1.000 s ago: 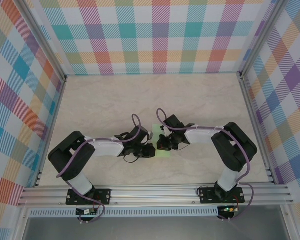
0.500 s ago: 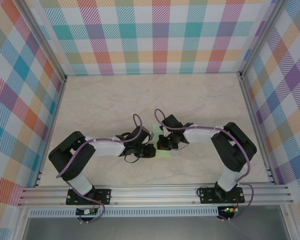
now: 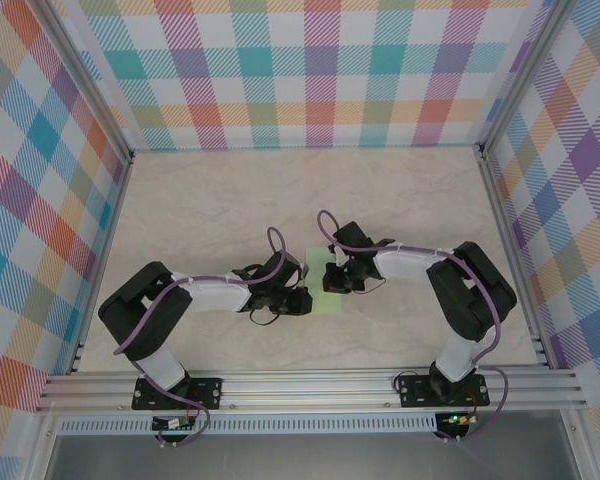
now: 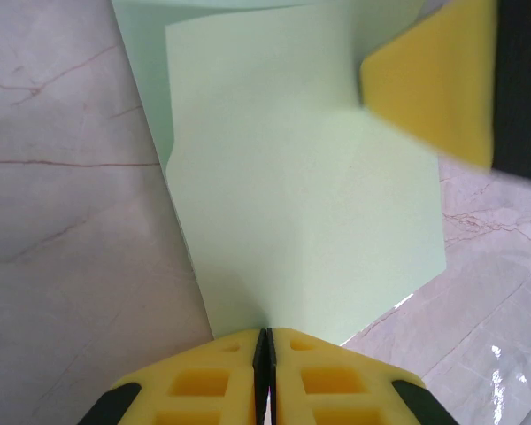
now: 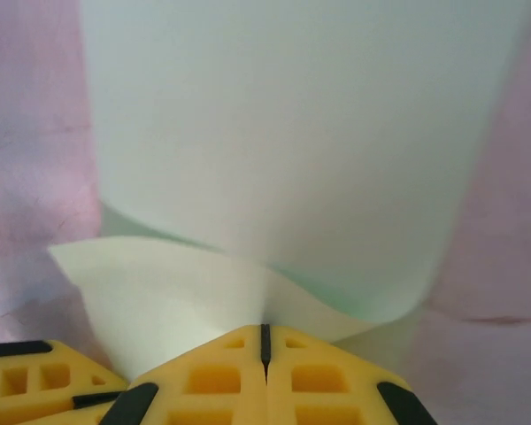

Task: Fold a paper plane with a square sheet of paper (fold left side to right side)
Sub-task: Fold the triangle a second time at the center of the table.

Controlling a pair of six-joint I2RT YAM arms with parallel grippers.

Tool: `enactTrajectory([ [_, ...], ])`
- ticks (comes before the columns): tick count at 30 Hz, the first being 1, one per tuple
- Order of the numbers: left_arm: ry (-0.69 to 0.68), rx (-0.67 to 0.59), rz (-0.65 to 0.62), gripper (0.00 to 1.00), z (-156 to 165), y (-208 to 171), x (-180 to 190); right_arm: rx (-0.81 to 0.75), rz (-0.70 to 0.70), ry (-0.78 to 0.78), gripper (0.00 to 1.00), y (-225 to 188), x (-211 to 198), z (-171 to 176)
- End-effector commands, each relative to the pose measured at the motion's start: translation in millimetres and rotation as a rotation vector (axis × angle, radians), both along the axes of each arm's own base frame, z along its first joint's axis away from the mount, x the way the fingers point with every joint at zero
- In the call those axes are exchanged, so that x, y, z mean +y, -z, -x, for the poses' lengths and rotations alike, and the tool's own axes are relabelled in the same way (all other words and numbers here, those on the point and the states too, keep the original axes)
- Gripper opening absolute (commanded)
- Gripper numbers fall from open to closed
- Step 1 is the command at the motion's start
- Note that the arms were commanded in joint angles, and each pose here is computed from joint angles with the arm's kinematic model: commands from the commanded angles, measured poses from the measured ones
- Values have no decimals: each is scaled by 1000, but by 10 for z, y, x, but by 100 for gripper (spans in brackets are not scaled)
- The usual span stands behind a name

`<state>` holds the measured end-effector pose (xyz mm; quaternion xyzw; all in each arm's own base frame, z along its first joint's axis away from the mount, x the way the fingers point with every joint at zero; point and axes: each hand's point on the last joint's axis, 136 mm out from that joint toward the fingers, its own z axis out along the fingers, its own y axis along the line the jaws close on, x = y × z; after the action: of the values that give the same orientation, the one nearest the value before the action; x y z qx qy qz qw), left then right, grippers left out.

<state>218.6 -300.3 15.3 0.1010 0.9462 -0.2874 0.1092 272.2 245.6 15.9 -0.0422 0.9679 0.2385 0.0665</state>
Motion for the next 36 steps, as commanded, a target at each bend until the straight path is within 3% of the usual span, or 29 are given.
enactTrajectory([
  [1,-13,88,-224,12,233,444,436,-43,99,29,0,19,-297,-185],
  [12,-16,70,-196,12,205,350,398,-114,17,-4,0,-491,-128,-128],
  [22,-14,64,-190,12,194,321,383,-1,-155,-25,0,-271,305,84],
  [36,-12,61,-173,12,208,266,376,14,49,-4,0,102,-92,-28],
])
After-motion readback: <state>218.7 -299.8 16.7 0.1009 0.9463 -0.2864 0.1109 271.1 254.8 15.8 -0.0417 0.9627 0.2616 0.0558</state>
